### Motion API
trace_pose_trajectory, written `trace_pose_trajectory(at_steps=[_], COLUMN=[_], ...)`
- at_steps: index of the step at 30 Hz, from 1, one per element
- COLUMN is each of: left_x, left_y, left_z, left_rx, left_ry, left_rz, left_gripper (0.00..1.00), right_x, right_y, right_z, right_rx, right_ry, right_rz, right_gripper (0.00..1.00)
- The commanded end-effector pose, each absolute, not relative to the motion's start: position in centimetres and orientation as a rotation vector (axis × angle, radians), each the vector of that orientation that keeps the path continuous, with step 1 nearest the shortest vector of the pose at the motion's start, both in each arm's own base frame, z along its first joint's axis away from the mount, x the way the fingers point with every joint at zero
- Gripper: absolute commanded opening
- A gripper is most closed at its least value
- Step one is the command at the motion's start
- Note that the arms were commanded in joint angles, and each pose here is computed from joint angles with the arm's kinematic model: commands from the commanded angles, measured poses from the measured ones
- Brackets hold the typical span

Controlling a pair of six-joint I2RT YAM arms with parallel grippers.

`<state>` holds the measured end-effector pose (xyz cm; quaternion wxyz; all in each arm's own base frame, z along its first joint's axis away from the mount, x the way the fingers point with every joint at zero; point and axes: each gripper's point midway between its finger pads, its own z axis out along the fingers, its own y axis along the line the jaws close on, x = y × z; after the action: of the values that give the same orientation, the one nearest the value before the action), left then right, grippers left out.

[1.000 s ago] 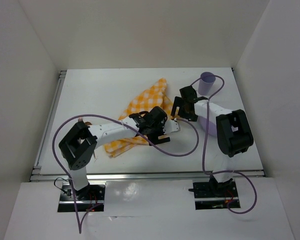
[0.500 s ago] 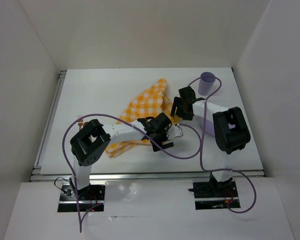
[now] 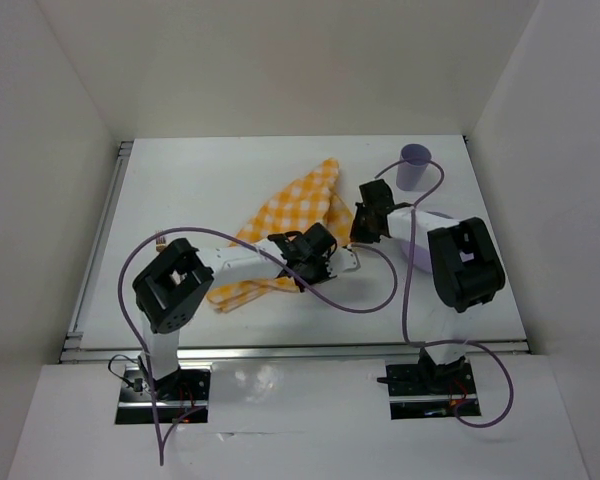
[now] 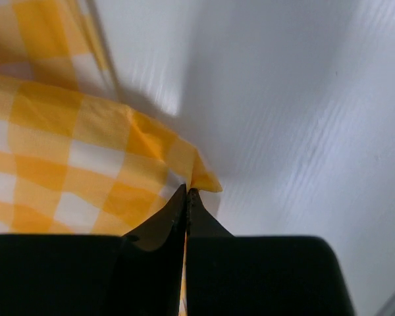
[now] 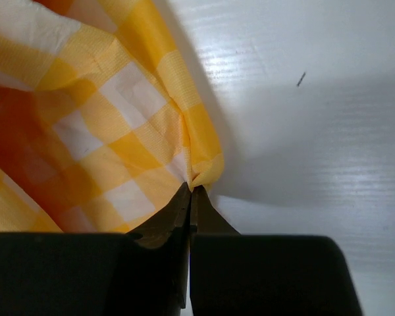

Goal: Set the dinner table for one person

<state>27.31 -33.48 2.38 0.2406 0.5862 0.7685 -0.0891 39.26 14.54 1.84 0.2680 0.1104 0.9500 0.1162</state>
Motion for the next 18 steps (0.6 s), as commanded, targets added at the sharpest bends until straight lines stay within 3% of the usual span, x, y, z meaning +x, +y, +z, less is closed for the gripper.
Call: trace_pose_trajectory(at_steps=[1, 6, 11, 18], left_x=[27.4, 29.9, 36.7, 44.1], left_y=[-32.5, -30.4, -25.2, -17.5], left_z=[7.1, 14.2, 22.2, 24.8], left_rx=[1.547, 1.381, 1.081, 0.742], left_ry=[2.088, 2.102, 2.091, 2.157], left_rz=[-0.315, -0.379, -0.336, -0.152], left_gripper=[0.0, 0.0, 0.0, 0.0], right_x=[38.9, 36.9, 33.6, 29.0], right_y=[14.0, 13.4, 11.8, 10.4], right_z=[3.8, 5.3, 7.3, 7.8], right_rx=[0.281, 0.271, 0.298, 0.315], right_ry=[2.51, 2.52, 2.517, 2.582], right_rz=[0.322, 0.312, 0.274, 0.245], right_gripper=[0.0, 0.0, 0.0, 0.0])
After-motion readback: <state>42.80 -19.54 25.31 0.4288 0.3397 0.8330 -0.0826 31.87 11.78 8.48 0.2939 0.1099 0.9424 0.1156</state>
